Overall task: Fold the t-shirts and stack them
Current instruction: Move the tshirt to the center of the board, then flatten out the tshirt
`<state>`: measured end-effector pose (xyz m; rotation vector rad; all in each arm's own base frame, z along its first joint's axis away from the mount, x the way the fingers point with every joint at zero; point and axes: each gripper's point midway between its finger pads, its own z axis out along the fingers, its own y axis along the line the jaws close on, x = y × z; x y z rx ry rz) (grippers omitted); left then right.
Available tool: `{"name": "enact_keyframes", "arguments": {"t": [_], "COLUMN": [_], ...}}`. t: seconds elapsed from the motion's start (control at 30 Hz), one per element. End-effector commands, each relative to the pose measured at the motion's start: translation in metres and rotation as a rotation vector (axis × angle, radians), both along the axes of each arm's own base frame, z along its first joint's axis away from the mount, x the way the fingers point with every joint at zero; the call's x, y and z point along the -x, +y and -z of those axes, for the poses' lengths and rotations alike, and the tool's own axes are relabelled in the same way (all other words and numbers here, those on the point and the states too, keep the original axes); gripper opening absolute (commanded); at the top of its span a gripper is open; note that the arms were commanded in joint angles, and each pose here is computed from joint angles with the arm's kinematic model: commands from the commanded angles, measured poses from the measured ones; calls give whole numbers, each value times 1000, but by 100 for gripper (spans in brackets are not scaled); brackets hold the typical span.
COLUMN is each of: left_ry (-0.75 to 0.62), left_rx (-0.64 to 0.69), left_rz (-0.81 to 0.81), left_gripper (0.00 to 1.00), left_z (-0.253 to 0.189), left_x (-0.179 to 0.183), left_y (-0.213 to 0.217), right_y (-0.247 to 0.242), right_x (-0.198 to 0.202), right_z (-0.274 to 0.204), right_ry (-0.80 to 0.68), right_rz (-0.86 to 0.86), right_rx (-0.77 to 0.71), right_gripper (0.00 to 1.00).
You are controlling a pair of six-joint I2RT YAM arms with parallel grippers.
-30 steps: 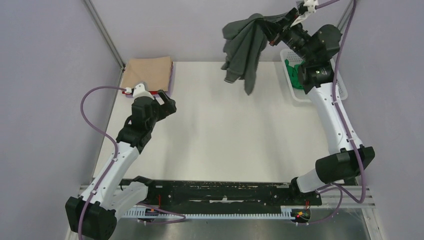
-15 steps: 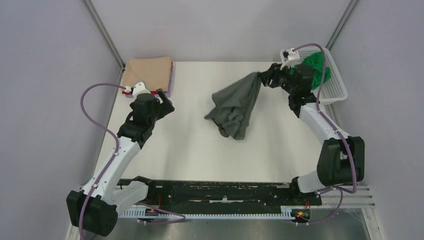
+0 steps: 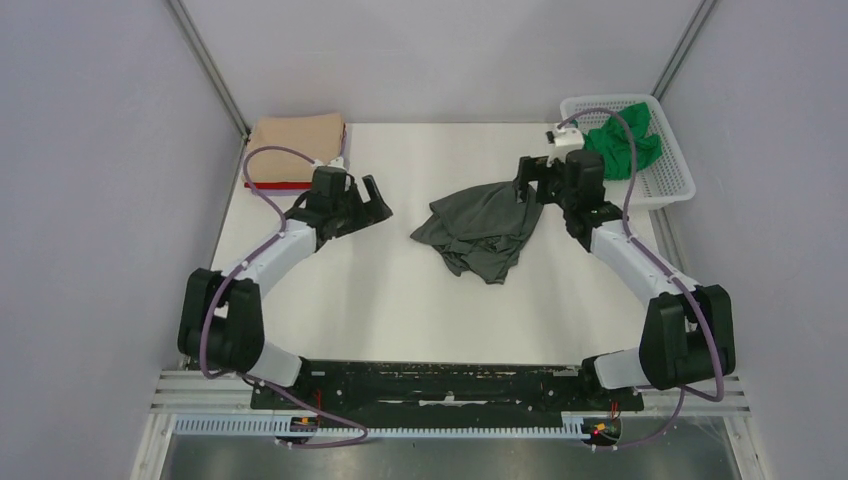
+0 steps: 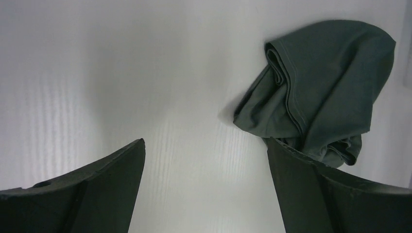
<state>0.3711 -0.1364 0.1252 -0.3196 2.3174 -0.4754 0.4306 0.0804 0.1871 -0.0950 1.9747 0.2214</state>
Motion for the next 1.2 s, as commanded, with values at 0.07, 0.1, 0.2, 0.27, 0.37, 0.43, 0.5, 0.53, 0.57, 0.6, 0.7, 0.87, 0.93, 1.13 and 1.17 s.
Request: {"name": "enact_keyframes", "arguments": {"t": [0.07,0.1,0.2,0.27,0.37,0.43,0.5,0.53,0.57,0.6,0.7,0.87,0.93,1.13,1.17], "left_ry": [6,34,100,133,159,171,186,196,202,202,184,194,185,141,137], "left_rx": [146,143,148,161,162,156,153,154,154,160,185,203,207,161,157], "left_rz": [220,232,264,291,319,334,344,349,349,348,337,344,359,339,338], "left_gripper": [100,100,100,98,93,87,81,78,76,71,65,48,33,2,2], "left_z": [11,20,41,51,61,67,73,77,81,83,89,97,96,86,84], "left_x": [-11,-10,-10,-9,-7,-6,-4,-3,-4,-5,-15,-24,-21,-17,-17], "left_y": [-68,-74,-89,-99,-110,-115,-119,-122,-124,-127,-136,-145,-147,-135,-133], "right_y": [52,56,59,60,61,61,62,64,66,67,67,69,68,77,81], "right_x": [40,46,56,61,69,72,75,76,77,77,77,77,77,79,80], "right_z": [39,46,55,59,70,77,82,83,86,87,92,93,94,102,104], "right_ry": [66,89,120,129,152,174,190,195,202,206,216,222,223,254,267], "right_rz": [-242,-260,-275,-274,-278,-280,-286,-293,-300,-303,-302,-307,-304,-327,-341], "right_rx": [176,181,206,217,225,227,224,220,218,218,221,215,215,203,192], "right_gripper": [98,98,98,98,98,98,98,98,98,98,98,98,98,92,89]}}
